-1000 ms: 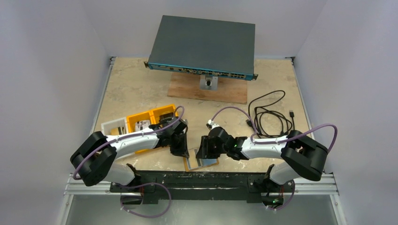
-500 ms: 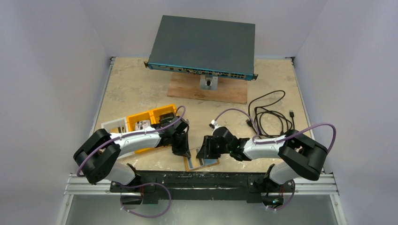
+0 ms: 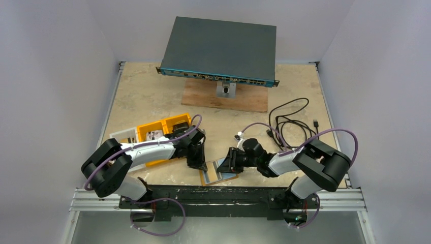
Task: Take the credit cards out of the card holder
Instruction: Remove the credit card from the card holder.
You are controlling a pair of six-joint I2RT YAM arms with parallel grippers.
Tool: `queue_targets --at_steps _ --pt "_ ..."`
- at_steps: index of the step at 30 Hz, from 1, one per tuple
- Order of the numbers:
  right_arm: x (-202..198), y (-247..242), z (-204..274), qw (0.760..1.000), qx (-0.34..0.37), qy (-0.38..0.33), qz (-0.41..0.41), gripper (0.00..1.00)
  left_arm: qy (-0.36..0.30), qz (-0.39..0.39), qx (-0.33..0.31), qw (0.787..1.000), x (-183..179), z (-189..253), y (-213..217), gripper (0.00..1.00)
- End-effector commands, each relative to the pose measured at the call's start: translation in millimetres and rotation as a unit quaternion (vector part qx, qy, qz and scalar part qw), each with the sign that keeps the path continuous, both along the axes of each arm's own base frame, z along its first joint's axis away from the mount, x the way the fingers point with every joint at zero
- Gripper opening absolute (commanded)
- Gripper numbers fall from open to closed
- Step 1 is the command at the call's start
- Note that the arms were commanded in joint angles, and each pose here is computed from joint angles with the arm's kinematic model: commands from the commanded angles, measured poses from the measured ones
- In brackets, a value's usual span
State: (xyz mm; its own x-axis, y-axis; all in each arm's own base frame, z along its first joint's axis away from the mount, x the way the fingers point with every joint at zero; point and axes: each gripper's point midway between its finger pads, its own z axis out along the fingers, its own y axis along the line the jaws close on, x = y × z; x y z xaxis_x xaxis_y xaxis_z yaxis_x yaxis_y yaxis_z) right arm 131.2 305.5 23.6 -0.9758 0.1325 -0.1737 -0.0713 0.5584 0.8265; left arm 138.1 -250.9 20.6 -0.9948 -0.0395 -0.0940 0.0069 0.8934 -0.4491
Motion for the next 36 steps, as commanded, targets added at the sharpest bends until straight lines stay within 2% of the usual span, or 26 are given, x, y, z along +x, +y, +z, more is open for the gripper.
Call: queue_targets --at_steps 1,15,21,36 --pt "-3 -1 4 0.999 0.031 0.013 0.004 0.25 0.0 0.003 0.046 0.999 -1 -14 14 0.0" --pt "-1 1 4 0.998 0.052 0.022 -0.001 0.09 -0.006 -0.008 0.045 0.999 2 -10 11 0.0" --pt "0 -4 -1 0.999 0.034 0.019 -0.008 0.01 -0.011 -0.014 0.05 0.999 4 -6 13 0.0" --pt "6 -22 -12 0.999 -0.022 0.003 -0.034 0.0 -0.019 -0.022 0.062 0.998 6 -1 20 0.0"
